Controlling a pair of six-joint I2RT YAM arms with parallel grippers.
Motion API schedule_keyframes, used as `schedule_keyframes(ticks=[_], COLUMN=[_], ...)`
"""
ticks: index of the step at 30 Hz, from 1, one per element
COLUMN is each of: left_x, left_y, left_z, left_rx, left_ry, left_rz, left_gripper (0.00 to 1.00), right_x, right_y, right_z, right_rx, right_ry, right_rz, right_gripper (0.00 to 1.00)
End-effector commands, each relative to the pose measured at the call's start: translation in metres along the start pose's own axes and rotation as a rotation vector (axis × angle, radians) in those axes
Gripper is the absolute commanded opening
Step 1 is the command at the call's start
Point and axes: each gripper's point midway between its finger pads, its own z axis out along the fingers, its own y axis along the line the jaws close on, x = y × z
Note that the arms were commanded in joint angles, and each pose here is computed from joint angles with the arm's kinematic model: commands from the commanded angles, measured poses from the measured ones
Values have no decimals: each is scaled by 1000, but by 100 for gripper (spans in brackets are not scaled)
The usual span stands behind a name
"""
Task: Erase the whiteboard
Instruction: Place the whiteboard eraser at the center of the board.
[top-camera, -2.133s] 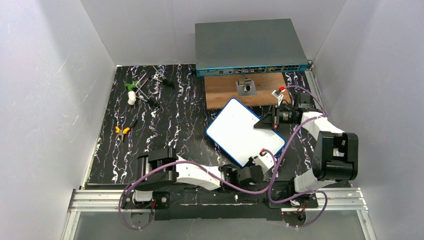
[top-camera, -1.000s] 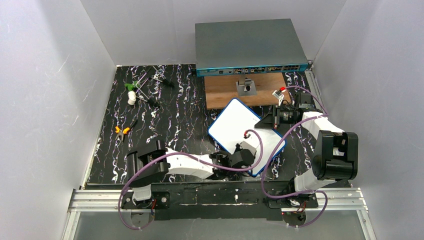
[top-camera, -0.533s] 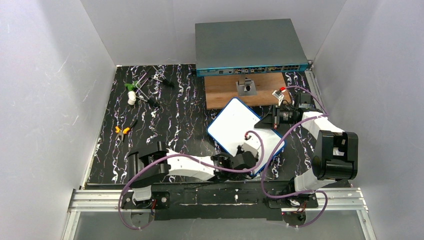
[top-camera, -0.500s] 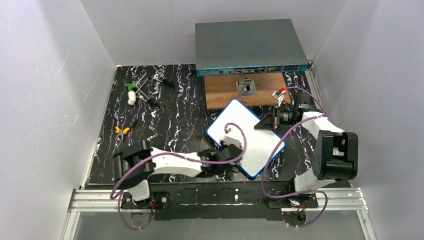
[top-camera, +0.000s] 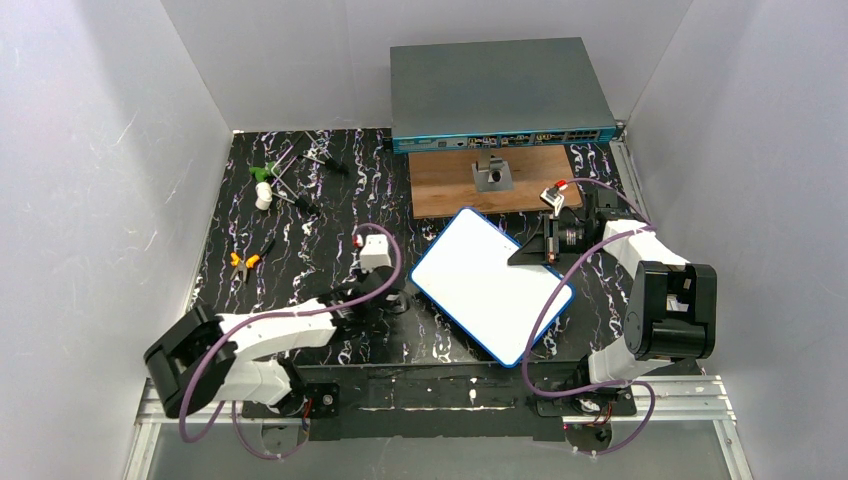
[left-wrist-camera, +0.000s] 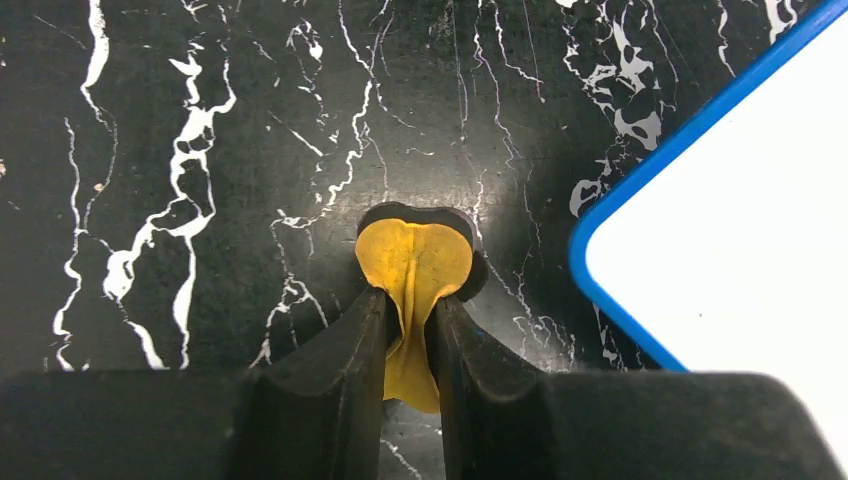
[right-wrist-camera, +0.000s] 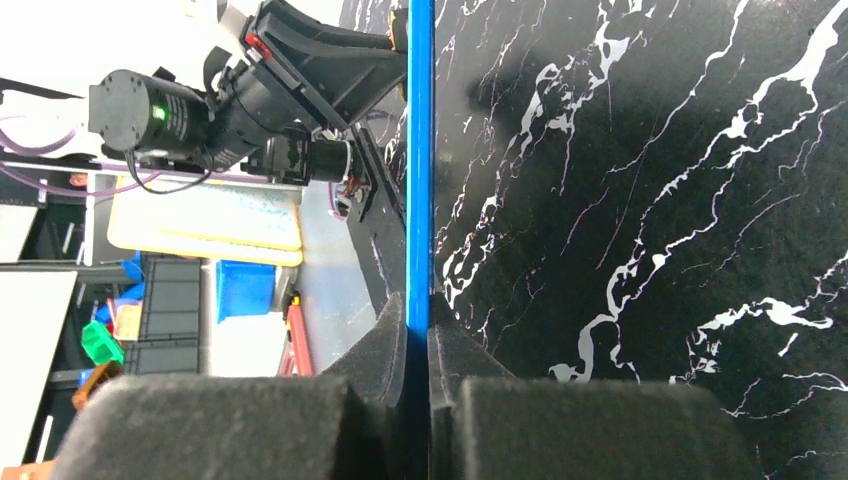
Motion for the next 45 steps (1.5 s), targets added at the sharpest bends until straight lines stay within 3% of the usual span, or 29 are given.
schedule_keyframes(ticks=[1, 6, 7, 8, 10, 14, 20, 24, 31, 37, 45], left_x=[13, 52, 57, 59, 56, 41, 11, -6, -29, -58, -79], left_y=[6, -8, -12, -16, -32, -47, -46, -41, -55, -103, -129], left_z=[-14, -27, -29, -30, -33, -35, -41, -53, -75, -101, -90], left_rx=[94, 229, 253, 283, 367, 413, 405, 423, 654, 1064, 1157], left_ry=[77, 233, 250, 256, 256, 237, 190, 171, 159, 103, 96], left_rz=[19, -8, -12, -16, -26, -18, 5, 26, 73, 56, 158], left_gripper=[0, 1, 5, 15, 46, 75, 91, 98, 98, 98, 98], right_x=[-7, -4, -3, -2, -1, -1, 1, 1, 8, 16, 27], right_y=[33, 29, 29, 28, 27, 27, 25, 27, 41, 57, 77], right_z=[-7, -12, -13, -14, -14, -16, -17, -19, -18, -18, -14], right_rx=[-44, 40, 51, 60, 68, 81, 101, 104, 48, -20, -99], right_ry=[-2, 18, 19, 22, 24, 31, 39, 43, 66, 83, 112], right_rz=[-98, -175, -190, -198, -211, -226, -246, -269, -314, -377, -438], right_gripper=[1, 1, 1, 1, 1, 1, 1, 1, 1, 1, 1])
